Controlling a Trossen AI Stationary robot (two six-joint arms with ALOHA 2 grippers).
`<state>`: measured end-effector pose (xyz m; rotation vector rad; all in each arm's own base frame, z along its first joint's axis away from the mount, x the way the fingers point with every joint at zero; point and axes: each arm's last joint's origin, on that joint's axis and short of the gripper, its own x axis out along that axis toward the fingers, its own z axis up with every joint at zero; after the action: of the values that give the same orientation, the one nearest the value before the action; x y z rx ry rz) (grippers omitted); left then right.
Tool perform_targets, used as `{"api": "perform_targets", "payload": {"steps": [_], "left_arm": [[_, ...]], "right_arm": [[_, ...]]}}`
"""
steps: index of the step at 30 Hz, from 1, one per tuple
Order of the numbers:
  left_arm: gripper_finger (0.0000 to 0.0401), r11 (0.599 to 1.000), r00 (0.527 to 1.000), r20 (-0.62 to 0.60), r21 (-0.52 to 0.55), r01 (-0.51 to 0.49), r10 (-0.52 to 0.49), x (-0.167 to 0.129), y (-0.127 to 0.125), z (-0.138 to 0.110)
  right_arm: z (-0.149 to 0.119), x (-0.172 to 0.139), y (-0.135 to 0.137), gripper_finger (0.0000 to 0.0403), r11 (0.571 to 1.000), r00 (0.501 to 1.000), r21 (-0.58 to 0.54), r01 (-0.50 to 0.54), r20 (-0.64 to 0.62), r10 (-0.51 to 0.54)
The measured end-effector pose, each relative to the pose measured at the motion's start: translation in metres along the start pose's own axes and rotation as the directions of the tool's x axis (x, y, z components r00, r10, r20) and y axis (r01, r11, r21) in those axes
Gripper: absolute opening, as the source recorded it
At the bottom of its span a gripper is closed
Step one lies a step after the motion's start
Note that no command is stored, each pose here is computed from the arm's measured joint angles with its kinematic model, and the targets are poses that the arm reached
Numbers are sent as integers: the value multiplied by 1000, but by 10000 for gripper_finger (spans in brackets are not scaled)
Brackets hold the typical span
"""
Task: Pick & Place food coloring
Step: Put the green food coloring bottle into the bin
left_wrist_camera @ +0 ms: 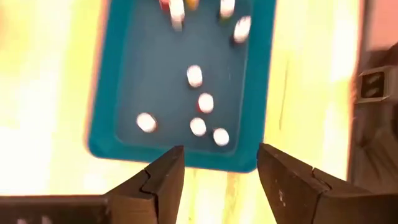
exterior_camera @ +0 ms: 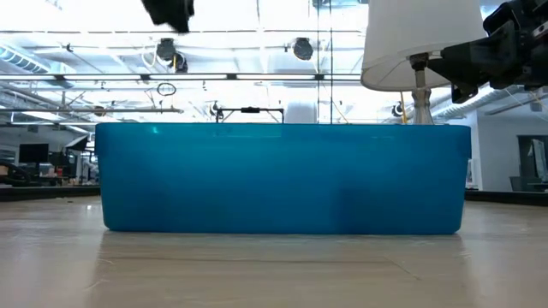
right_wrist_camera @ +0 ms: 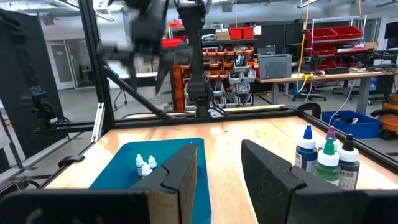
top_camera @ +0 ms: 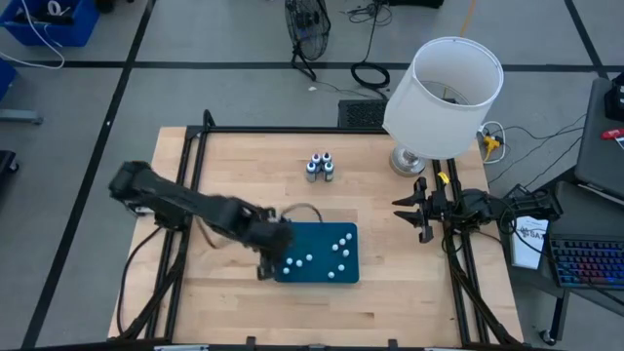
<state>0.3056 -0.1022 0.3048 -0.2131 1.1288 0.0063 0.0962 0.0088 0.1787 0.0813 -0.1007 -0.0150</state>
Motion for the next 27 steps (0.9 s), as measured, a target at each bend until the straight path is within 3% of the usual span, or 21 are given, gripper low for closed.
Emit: {"api": "perform_targets", "payload": {"steps": [6,9,14,18,22,27], "left_arm": [[191,998,979,194,21,65,-68,-72,17,-11],[194,994,957,274,79,71,-90,-100,23,-20],[204,974,914,403,224,-46,-50,-136,33,-36],[209,949,886,462,263,-173,33,-150,39,-45],[205,939,866,495,264,-221,65,-153,54,-61],[197,953,759,650,203,-226,42,-150,83,-98]], "right_arm": [[0,0,0,114,1000,1000,0,0,-1,0],[0,0,0,114,1000,1000,-1,0,-1,0],[0,0,0,114,1000,1000,0,0,0,0],[0,0,0,114,1000,1000,0,0,-1,0],[0,0,0,114,1000,1000,0,0,0,0],[0,0,0,114,1000,1000,0,0,0,0]]}}
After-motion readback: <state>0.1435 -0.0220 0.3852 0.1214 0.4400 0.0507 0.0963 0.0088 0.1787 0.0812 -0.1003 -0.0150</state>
